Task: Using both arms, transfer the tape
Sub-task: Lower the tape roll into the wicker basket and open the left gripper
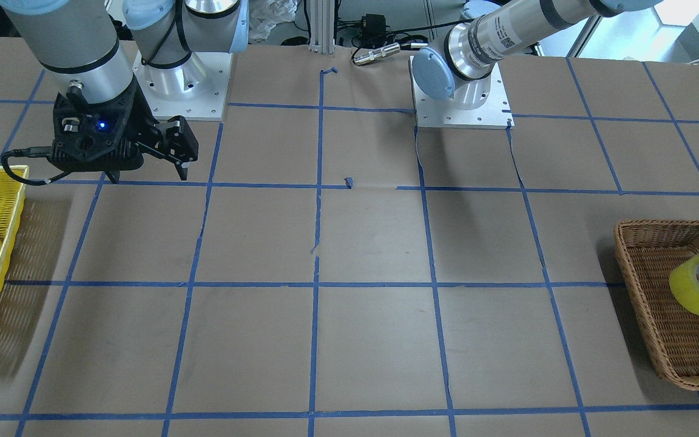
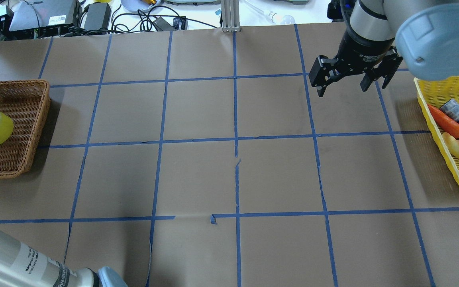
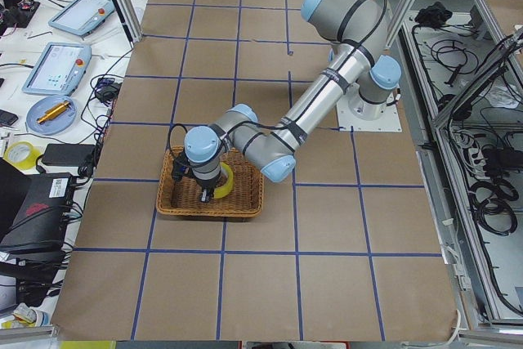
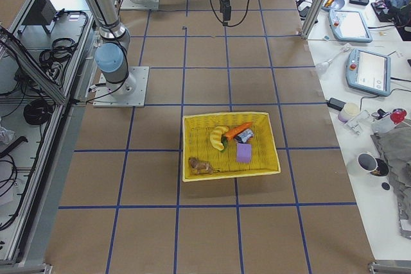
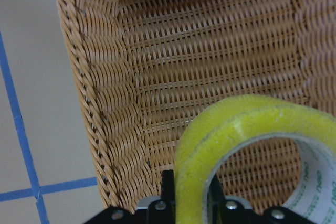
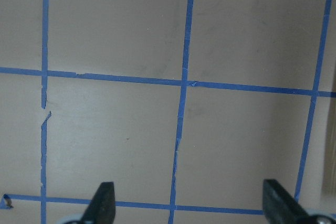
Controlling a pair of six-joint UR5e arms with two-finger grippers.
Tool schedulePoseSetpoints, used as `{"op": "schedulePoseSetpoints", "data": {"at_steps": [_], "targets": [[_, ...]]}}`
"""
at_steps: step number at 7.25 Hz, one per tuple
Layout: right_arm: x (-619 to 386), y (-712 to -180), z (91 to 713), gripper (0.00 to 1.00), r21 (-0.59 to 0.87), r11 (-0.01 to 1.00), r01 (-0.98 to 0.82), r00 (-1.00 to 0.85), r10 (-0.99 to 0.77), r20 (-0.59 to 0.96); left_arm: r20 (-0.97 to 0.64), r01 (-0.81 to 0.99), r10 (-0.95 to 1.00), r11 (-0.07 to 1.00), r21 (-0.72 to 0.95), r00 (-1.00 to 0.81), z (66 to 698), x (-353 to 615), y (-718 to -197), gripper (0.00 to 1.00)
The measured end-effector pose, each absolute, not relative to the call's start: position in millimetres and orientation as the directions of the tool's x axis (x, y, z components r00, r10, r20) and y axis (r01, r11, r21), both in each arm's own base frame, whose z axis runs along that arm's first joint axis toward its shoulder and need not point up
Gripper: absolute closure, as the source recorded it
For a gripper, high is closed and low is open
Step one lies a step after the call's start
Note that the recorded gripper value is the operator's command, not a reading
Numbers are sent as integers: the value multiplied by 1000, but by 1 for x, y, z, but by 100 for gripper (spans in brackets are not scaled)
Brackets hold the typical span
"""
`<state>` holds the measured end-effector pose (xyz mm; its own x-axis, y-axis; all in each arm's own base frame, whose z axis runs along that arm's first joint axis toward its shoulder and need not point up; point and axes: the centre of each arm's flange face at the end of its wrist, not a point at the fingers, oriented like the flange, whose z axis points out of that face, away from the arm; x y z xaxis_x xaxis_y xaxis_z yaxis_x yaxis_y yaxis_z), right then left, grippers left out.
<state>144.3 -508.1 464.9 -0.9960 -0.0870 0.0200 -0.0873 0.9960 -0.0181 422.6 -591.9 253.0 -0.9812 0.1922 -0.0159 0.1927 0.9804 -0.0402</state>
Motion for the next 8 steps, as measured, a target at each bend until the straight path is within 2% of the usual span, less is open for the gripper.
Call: {"op": "schedulePoseSetpoints", "data": {"at_steps": [4, 5, 6, 7, 8], "targets": [[145, -508, 464, 0, -21, 998, -57, -998, -57, 19, 19, 179, 179, 984, -22, -984, 231, 417, -593, 100], [145, -508, 464, 0, -20, 998, -52, -998, -52, 19, 27, 179, 179, 984, -16, -983, 226, 411, -591, 90], [146, -508, 463, 0, -18, 999, -51, -999, -51, 19, 31, 182, 182, 983, -13, -983, 223, 408, -590, 21], [146, -507, 461, 0, -15, 999, -51, -999, -51, 19, 26, 187, 187, 982, -16, -982, 226, 403, -592, 0], [146, -507, 460, 0, -13, 999, -52, -998, -52, 20, 16, 198, 198, 980, -24, -980, 236, 392, -597, 0]]}}
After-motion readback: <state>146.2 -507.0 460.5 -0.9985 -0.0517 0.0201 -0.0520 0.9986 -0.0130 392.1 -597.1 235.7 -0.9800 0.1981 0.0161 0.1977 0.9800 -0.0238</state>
